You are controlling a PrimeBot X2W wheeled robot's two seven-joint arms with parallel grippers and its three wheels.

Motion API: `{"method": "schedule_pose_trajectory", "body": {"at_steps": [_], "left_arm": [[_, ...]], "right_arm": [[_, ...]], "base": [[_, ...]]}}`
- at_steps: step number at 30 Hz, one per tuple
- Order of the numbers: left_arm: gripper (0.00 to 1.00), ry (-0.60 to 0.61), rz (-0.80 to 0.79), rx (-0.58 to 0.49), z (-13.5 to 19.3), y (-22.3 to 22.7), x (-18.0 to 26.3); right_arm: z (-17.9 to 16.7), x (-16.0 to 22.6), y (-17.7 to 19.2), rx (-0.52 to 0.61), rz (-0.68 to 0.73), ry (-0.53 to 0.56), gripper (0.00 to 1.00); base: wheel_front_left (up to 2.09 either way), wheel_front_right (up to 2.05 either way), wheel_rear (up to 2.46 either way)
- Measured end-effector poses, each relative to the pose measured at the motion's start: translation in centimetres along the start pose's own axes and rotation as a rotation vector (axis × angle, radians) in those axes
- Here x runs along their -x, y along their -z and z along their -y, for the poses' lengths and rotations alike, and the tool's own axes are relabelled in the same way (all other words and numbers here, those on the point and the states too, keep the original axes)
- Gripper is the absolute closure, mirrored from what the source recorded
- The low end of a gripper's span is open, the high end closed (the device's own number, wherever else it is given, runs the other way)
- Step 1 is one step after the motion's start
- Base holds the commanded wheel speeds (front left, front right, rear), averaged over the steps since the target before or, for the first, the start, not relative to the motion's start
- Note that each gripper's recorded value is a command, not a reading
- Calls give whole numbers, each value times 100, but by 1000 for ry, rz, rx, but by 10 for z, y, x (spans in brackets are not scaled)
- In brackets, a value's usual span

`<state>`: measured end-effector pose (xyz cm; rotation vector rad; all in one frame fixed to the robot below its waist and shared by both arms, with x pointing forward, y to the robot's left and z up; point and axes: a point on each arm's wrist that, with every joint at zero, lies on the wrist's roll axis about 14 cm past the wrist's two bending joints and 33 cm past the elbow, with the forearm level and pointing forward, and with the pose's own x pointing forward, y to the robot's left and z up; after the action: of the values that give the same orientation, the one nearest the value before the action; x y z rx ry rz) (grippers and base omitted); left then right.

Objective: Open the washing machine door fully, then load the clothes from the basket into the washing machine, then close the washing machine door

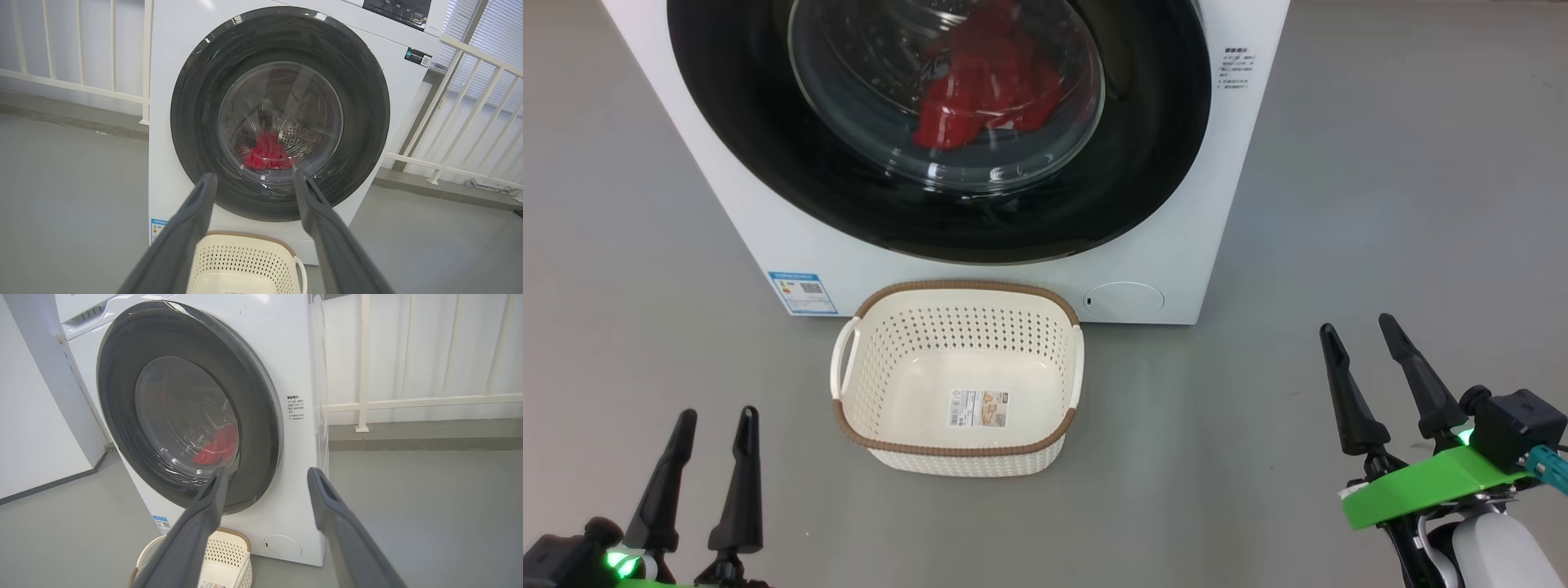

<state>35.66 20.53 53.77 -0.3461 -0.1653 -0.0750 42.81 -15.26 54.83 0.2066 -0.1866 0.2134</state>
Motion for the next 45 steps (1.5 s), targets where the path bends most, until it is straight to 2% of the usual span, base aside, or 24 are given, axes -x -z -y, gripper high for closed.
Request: {"method": "schedule_pose_trajectory", "body": {"at_steps": [45], "left_arm": [[0, 21, 16, 0, 7, -5, 2]], "right_arm": [[-1, 7, 2, 5, -13, 2, 0]], "base": [[0, 0, 0]]}}
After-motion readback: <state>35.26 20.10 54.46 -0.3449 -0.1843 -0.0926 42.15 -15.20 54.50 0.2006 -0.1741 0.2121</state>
